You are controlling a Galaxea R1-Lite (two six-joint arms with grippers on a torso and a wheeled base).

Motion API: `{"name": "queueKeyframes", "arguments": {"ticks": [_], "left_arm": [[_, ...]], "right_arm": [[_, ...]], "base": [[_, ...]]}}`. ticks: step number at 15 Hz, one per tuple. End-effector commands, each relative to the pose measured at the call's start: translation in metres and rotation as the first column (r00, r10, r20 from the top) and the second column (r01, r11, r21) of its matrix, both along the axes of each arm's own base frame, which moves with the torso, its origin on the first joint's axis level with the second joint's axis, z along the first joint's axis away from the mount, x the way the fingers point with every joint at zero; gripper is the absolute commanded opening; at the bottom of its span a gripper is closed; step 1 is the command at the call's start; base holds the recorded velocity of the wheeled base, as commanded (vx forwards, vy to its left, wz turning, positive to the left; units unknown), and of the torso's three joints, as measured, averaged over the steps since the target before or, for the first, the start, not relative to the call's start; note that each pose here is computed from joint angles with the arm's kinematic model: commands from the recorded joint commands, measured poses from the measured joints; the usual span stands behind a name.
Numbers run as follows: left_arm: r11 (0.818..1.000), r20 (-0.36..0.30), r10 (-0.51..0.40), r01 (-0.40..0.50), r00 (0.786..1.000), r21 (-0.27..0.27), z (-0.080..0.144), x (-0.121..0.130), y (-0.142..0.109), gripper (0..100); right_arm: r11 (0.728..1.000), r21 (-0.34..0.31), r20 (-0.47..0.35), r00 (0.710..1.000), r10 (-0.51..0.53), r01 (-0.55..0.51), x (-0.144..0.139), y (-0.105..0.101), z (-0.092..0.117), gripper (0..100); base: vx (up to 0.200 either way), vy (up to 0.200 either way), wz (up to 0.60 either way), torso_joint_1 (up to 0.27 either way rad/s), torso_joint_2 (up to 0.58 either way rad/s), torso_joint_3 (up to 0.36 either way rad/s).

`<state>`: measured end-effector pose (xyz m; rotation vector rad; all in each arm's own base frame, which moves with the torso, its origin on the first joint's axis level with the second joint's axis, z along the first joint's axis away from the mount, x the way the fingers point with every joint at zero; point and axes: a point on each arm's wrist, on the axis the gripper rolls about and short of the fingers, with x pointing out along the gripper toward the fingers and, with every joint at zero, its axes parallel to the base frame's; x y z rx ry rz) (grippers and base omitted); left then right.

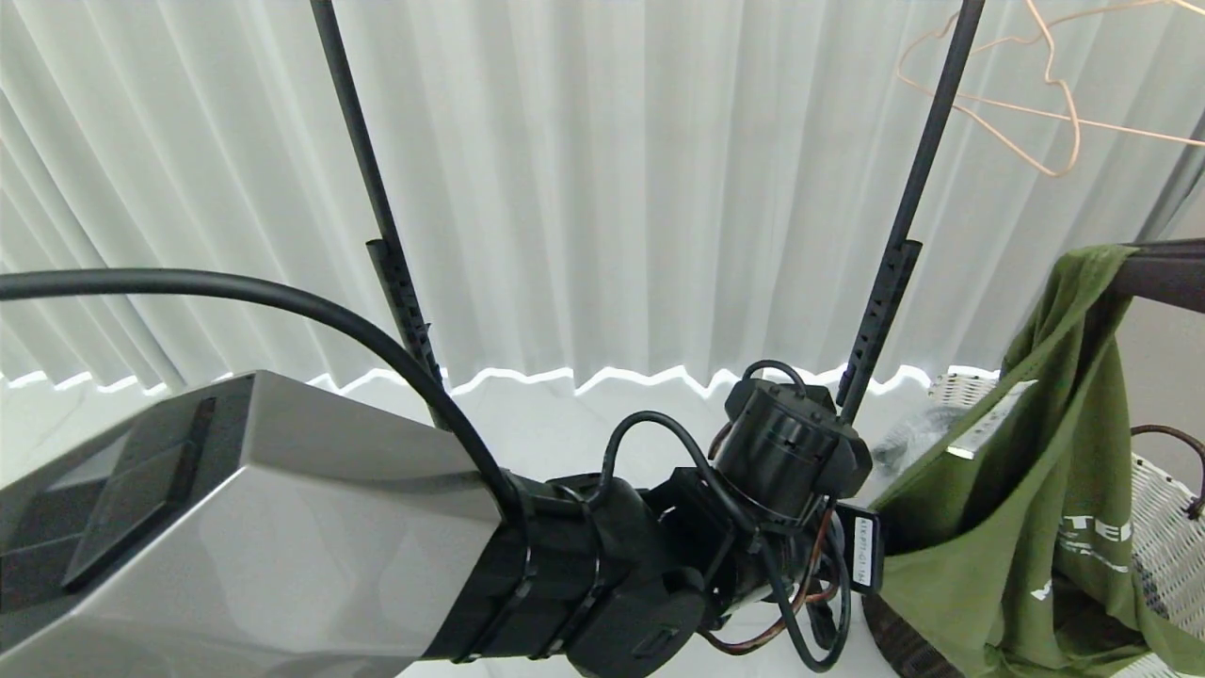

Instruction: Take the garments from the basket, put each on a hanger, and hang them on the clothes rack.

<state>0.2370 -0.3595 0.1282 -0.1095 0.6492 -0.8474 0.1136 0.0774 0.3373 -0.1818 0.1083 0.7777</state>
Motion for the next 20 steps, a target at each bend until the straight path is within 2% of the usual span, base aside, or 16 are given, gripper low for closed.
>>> {"name": "queueKeyframes", "arguments": {"ticks": [1, 2, 4, 5, 7, 10, 13, 14, 16, 17, 18, 20], "left_arm": [[0.997, 0.099, 0.015, -0.022, 0.995, 0.072, 0.006, -0.006, 0.012, 0], [0.997, 0.120, 0.015, -0.024, 0.993, 0.078, 0.009, -0.008, 0.016, 0], [1.000, 0.173, 0.020, -0.022, 0.985, 0.011, 0.037, -0.021, 0.035, 0], [0.999, 0.199, 0.027, -0.022, 0.980, -0.025, 0.058, -0.032, 0.051, 0], [0.997, 0.244, 0.039, -0.023, 0.969, -0.068, 0.088, -0.047, 0.080, 0], [0.998, 0.269, 0.062, -0.054, 0.961, -0.038, 0.108, -0.070, 0.136, 0], [0.988, 0.304, 0.155, -0.152, 0.940, -0.032, 0.123, -0.080, 0.188, 0], [0.985, 0.317, 0.173, -0.168, 0.933, -0.041, 0.131, -0.086, 0.198, 0], [0.979, 0.355, 0.203, -0.180, 0.912, -0.097, 0.161, -0.100, 0.218, 0], [0.977, 0.386, 0.212, -0.183, 0.898, -0.111, 0.177, -0.104, 0.224, 0], [0.973, 0.427, 0.230, -0.203, 0.875, -0.107, 0.194, -0.105, 0.229, 0], [0.957, 0.531, 0.280, -0.279, 0.800, -0.085, 0.223, -0.096, 0.233, 0]], "right_arm": [[1.000, 0.001, 0.003, 1.000, -0.002, 0.002, 0.000, 0.000, 0.000, 0], [1.000, 0.000, 0.004, 1.000, -0.002, 0.002, 0.000, 0.000, 0.000, 0], [1.000, 0.015, 0.033, 0.999, -0.001, 0.001, 0.001, 0.001, 0.003, 0], [0.999, 0.034, 0.068, 0.998, 0.002, -0.005, 0.004, 0.003, 0.007, 0], [0.999, 0.034, 0.116, 0.993, 0.013, -0.018, 0.012, 0.009, 0.011, 0], [0.997, -0.041, 0.172, 0.983, 0.066, -0.060, 0.019, 0.021, 0.008, 0], [0.993, -0.080, 0.179, 0.979, 0.101, -0.088, 0.018, 0.036, 0.004, 0], [0.993, -0.089, 0.180, 0.979, 0.096, -0.081, 0.017, 0.041, 0.003, 0], [0.996, -0.079, 0.205, 0.977, 0.054, -0.038, 0.017, 0.050, 0.005, 0], [0.998, -0.070, 0.219, 0.976, 0.011, 0.004, 0.018, 0.049, 0.006, 0], [0.997, -0.059, 0.232, 0.972, -0.036, 0.051, 0.018, 0.048, 0.009, 0], [0.993, -0.035, 0.260, 0.960, -0.100, 0.113, 0.016, 0.044, 0.020, 0]], "base": [[0.000, 0.000, 0.00, 0.000, 0.00, 0.000], [0.000, 0.000, 0.00, 0.000, 0.00, 0.000], [0.000, 0.000, 0.00, 0.000, 0.00, 0.000], [0.000, 0.000, 0.00, 0.000, 0.00, 0.000], [0.000, 0.000, 0.00, 0.000, 0.00, 0.000], [0.000, 0.000, 0.00, 0.000, 0.00, 0.000], [0.000, 0.000, 0.00, 0.000, 0.00, 0.000], [0.000, 0.000, 0.00, 0.000, 0.00, 0.000], [0.000, 0.000, 0.00, 0.000, 0.00, 0.000], [0.000, 0.000, 0.00, 0.000, 0.00, 0.000], [0.000, 0.000, 0.00, 0.000, 0.00, 0.000], [0.000, 0.000, 0.00, 0.000, 0.00, 0.000]]}}
